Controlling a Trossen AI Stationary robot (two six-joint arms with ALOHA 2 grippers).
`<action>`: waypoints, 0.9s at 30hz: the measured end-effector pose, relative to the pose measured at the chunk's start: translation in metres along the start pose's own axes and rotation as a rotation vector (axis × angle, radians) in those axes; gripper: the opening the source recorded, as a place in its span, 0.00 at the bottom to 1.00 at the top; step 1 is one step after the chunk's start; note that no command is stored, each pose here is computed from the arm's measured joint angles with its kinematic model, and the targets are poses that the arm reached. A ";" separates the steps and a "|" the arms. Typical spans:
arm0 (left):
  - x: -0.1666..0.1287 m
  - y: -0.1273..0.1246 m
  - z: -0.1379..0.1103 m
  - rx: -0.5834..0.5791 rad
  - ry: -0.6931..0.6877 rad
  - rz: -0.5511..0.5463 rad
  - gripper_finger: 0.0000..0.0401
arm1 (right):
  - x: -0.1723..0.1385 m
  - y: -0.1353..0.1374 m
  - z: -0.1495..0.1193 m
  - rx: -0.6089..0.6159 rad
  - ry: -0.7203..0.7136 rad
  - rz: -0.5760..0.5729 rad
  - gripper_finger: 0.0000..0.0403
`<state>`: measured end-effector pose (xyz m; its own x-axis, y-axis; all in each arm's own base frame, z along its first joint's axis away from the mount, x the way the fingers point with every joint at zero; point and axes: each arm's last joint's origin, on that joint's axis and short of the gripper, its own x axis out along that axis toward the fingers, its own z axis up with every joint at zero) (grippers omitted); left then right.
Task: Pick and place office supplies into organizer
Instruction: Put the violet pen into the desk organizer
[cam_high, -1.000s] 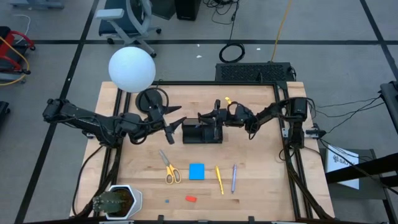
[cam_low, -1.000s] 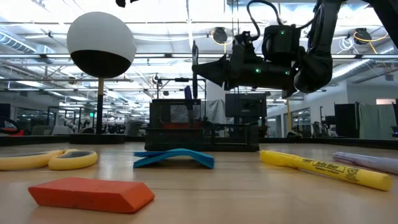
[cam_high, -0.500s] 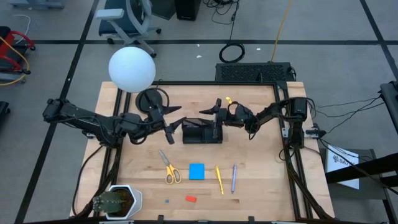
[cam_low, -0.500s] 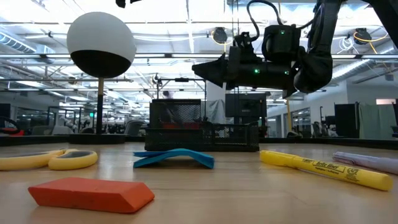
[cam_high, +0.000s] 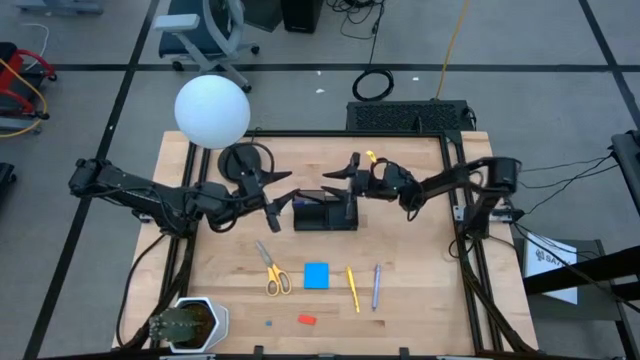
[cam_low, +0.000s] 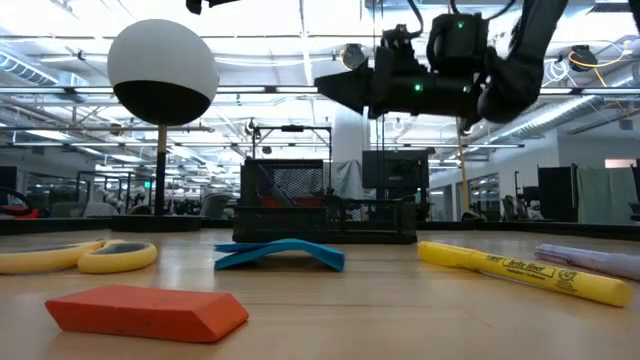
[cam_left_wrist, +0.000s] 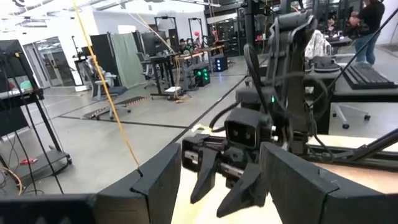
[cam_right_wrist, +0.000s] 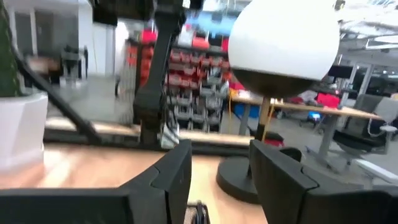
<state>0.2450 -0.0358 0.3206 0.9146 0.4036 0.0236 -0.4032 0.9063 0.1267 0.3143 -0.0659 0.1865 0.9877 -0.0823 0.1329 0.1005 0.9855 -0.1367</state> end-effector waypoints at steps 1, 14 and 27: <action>0.000 -0.001 0.000 0.012 0.001 -0.004 0.56 | -0.001 0.001 0.003 -0.016 0.029 0.006 0.38; -0.010 -0.014 0.000 0.147 0.001 -0.075 0.56 | -0.034 0.021 0.063 -0.263 0.184 0.135 0.36; -0.012 -0.018 0.001 0.154 -0.012 -0.137 0.56 | -0.056 0.041 0.083 -0.351 0.232 0.248 0.35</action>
<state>0.2417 -0.0573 0.3188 0.9612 0.2759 0.0076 -0.2670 0.9223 0.2795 0.2535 -0.0085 0.2548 0.9836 0.0787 -0.1626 -0.1467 0.8733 -0.4646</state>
